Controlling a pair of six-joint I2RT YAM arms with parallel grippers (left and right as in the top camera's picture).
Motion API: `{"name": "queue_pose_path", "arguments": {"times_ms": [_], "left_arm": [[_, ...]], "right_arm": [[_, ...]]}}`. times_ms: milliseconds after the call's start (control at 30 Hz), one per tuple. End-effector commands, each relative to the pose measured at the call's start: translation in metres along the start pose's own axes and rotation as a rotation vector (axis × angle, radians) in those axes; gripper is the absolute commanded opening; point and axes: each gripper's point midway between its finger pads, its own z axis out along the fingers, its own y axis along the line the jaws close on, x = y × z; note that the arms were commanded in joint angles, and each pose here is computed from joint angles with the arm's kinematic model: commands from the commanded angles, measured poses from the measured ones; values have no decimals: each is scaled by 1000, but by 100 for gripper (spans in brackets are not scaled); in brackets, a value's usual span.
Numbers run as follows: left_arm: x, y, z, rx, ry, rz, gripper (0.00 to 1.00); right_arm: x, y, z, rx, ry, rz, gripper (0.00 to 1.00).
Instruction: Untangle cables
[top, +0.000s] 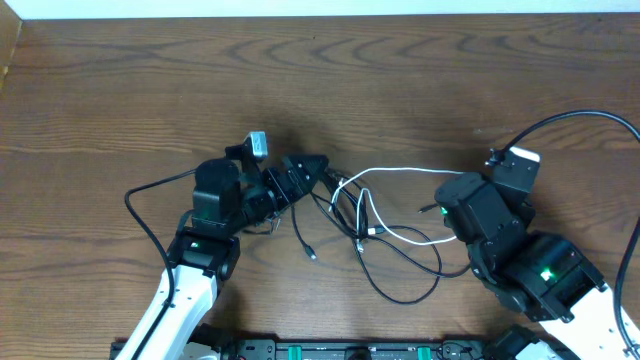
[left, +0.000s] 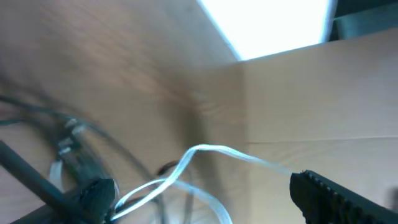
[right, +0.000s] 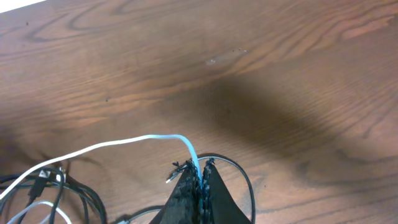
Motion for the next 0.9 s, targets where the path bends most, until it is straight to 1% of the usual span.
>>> {"name": "queue_pose_path", "arguments": {"times_ms": [0, 100, 167, 233, 267, 367, 433, 533, 667, 800, 867], "left_arm": [[-16, -9, -1, 21, -72, 17, 95], [-37, 13, -5, -111, -197, 169, 95], [-36, 41, -9, -240, -201, 194, 95], [-20, 67, -13, -341, -131, 190, 95], [-6, 85, -18, -409, -69, 163, 95], [28, 116, -33, -535, 62, 69, 96], [46, 125, -40, -574, 133, 28, 95], [59, 129, -45, -590, 183, -10, 95], [62, 132, -48, -605, 196, -21, 95], [59, 138, -52, -647, 177, -9, 95], [59, 136, -50, -632, 179, -8, 95]], "right_arm": [[-4, -1, -1, 4, -10, 26, 1], [-4, -1, -1, 4, -11, 26, 1], [-4, -1, -1, 5, -10, 25, 1], [-4, -1, -1, 6, -9, 24, 1], [-4, -1, -1, 6, -8, 24, 1], [-4, -1, -1, 5, -10, 26, 1], [-4, -1, -1, 3, -11, 27, 1], [-4, -1, -1, 3, -11, 26, 1], [-1, 1, -1, -10, 10, 24, 1], [1, 3, -1, -19, 19, 24, 1], [1, 3, -1, -19, 19, 24, 1]]}}
